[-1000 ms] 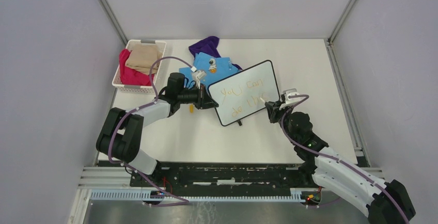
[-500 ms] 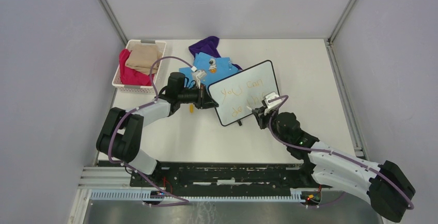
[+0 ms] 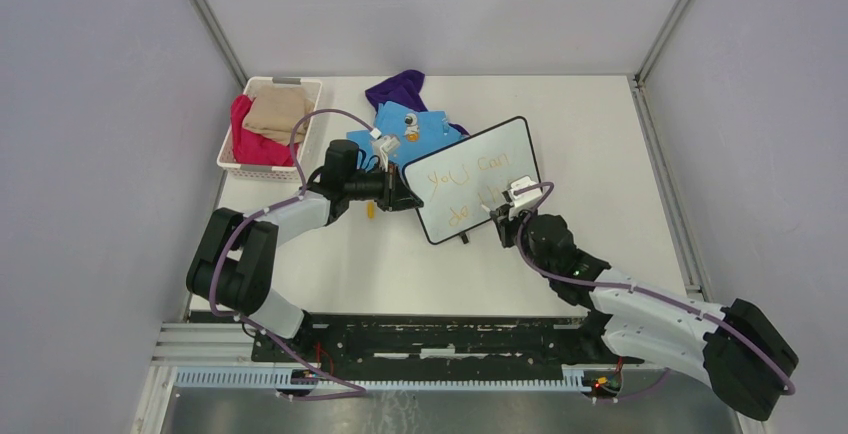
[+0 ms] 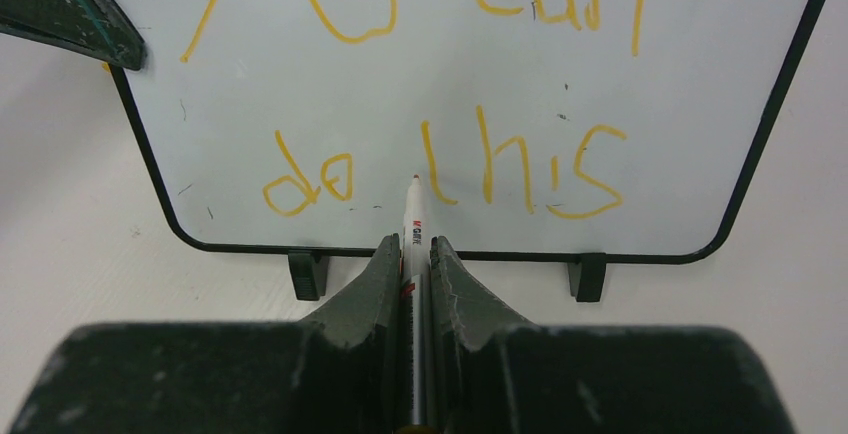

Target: Write a sentence on the whiteboard

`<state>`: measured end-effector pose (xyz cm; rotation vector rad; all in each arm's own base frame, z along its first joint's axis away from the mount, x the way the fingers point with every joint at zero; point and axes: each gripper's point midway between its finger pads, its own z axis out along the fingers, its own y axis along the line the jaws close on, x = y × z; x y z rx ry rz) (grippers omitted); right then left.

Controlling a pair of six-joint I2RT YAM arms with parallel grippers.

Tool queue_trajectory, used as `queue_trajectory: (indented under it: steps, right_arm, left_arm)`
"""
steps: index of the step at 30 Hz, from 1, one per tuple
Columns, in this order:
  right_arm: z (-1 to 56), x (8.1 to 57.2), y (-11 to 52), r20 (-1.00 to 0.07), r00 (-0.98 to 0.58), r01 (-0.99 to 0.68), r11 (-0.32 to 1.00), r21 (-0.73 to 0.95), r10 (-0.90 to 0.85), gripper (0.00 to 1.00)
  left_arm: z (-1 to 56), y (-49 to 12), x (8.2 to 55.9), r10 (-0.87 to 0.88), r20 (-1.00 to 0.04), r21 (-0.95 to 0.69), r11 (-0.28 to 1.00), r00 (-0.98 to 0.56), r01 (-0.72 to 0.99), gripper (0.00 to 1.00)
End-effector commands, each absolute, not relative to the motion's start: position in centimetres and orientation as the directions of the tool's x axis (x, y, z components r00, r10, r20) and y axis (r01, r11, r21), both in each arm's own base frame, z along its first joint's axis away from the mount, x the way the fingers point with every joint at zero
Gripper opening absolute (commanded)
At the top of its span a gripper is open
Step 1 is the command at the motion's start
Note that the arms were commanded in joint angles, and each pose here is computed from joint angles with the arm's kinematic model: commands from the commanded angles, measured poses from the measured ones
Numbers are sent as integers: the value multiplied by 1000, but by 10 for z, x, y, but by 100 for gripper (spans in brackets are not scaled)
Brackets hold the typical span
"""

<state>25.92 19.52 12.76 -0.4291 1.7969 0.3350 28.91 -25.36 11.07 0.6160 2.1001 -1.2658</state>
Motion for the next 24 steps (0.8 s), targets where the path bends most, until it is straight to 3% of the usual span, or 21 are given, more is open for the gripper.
queue_trajectory:
  steps: [1,24]
  right_arm:
    - [161,272,202,-987,-156,-430,902,34,-37,0]
    - [148,280,194,-982,-184,-377,926,26,-47,0]
  left_arm:
    - [77,-242,286,117,-633,-613,528,-765,588,2]
    - [77,-242,286,119,-633,-613,528,-765,589,2]
